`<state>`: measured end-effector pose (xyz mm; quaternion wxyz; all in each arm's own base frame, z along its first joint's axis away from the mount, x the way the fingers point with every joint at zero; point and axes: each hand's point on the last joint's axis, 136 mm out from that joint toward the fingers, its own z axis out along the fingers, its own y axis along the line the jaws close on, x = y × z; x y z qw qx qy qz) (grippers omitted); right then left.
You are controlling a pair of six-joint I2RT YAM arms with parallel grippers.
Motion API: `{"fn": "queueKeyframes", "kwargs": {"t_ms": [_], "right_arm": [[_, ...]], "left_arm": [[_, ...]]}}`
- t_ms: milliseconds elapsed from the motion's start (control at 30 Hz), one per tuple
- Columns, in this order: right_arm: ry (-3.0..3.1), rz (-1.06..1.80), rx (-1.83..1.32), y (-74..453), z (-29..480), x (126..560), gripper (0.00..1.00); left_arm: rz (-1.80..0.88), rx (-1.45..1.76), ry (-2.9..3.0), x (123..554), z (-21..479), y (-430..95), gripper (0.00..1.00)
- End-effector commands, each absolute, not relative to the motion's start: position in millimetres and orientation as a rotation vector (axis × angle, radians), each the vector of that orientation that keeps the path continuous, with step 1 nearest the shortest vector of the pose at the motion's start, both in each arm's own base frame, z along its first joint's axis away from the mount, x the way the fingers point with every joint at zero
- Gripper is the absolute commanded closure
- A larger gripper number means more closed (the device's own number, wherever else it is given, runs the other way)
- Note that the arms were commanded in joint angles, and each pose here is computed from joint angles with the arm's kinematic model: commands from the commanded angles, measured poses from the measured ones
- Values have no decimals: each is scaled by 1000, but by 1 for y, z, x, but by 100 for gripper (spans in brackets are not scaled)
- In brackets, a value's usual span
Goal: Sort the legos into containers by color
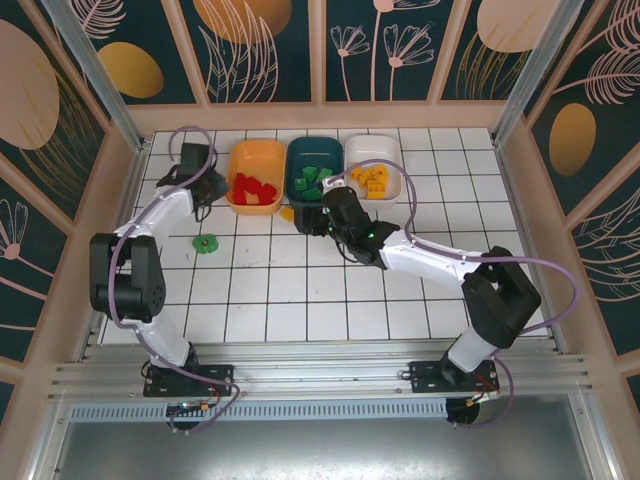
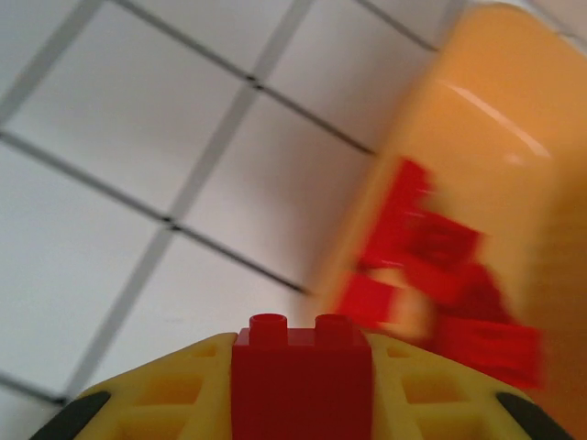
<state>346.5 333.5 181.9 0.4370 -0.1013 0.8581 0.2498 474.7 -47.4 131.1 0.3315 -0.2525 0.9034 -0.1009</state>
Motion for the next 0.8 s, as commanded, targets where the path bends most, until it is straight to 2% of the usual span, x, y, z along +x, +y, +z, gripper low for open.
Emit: {"fn": "queueKeyframes", "kwargs": {"t_ms": [0, 133, 233, 300, 400, 433, 500, 600, 767], "right_arm": [[2119, 584, -198, 315, 193, 346, 25], [2126, 560, -189, 308, 194, 343, 25], [2137, 543, -195, 306, 192, 343, 25], [2152, 532, -209, 308, 187, 344, 24], [2174, 515, -251, 316, 177, 349, 23], [2182, 508, -265, 319, 173, 351, 23], [2199, 497, -301, 327, 162, 356, 22], [2232, 495, -357, 344, 144, 364, 22], [2281, 439, -402, 363, 107, 386, 20]], "left_arm": [[-404, -610, 2402, 494, 122, -88, 70], [-472, -549, 2408, 515, 121, -116, 66], [-516, -507, 2416, 530, 119, -132, 59], [-547, -479, 2414, 538, 121, -141, 52], [-569, -457, 2405, 545, 131, -147, 32], [-576, -448, 2393, 545, 136, -148, 29], [-595, -430, 2359, 543, 154, -148, 23], [-618, -407, 2309, 532, 181, -147, 20], [-624, -411, 2238, 493, 207, -134, 15]]}}
